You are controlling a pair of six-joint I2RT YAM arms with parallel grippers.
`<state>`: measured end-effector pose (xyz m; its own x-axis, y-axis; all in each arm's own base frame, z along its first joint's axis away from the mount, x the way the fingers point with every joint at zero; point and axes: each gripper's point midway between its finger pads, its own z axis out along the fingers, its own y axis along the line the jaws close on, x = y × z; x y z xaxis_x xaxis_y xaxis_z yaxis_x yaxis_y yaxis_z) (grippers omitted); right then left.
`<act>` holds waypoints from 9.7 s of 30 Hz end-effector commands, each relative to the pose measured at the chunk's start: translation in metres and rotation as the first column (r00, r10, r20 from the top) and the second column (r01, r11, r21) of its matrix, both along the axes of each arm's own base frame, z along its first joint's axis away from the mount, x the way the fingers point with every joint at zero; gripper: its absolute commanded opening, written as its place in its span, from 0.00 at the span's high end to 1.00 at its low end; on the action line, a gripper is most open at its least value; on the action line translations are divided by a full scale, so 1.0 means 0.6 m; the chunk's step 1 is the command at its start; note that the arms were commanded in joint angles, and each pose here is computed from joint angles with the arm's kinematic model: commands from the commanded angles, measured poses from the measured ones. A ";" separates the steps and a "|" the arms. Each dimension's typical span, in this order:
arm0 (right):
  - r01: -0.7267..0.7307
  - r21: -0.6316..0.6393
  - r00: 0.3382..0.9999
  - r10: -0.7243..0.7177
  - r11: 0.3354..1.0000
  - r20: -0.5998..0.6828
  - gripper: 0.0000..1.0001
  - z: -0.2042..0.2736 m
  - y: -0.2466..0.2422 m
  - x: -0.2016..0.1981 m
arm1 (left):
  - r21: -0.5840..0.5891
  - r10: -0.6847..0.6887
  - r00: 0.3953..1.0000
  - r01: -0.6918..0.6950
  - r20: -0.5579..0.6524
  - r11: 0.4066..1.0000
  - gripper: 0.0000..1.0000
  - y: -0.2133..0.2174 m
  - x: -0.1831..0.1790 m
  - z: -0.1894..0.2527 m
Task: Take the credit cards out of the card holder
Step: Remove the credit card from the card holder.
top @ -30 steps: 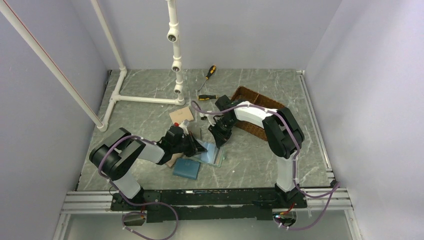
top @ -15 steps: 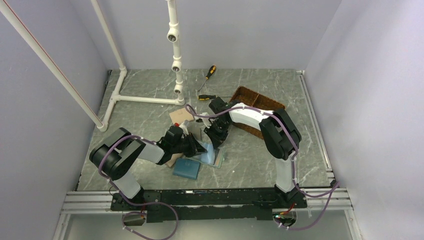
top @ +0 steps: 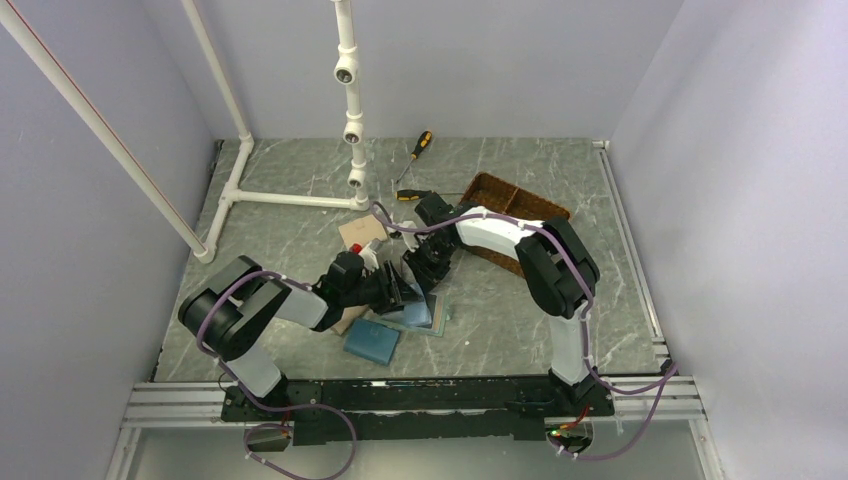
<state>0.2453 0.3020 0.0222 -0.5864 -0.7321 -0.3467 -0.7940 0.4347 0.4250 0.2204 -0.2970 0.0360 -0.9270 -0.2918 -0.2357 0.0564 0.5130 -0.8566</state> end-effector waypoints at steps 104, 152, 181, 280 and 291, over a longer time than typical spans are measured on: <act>-0.021 0.251 0.960 0.090 0.968 -0.264 0.64 0.056 0.003 -0.038 | 0.160 0.115 0.990 -0.127 0.085 0.979 1.00 0.058 0.013 -0.026; 0.093 0.381 0.948 0.035 0.920 -0.315 1.00 0.104 -0.013 -0.004 | -0.118 0.027 0.971 0.002 0.238 0.993 0.31 0.016 0.030 0.131; 0.144 0.457 0.915 0.057 0.878 -0.398 1.00 0.126 -0.007 -0.012 | -0.249 0.062 0.948 0.019 0.313 0.968 0.62 0.000 0.044 0.112; -0.190 0.337 0.981 0.192 0.922 0.029 0.31 0.099 -0.063 0.025 | 0.107 -0.346 0.892 0.328 0.292 0.938 1.00 0.024 -0.009 0.068; -0.259 0.372 0.963 0.268 0.891 0.029 0.30 0.071 -0.063 -0.001 | 0.208 -0.422 0.849 0.372 0.317 0.905 1.00 0.007 -0.022 0.068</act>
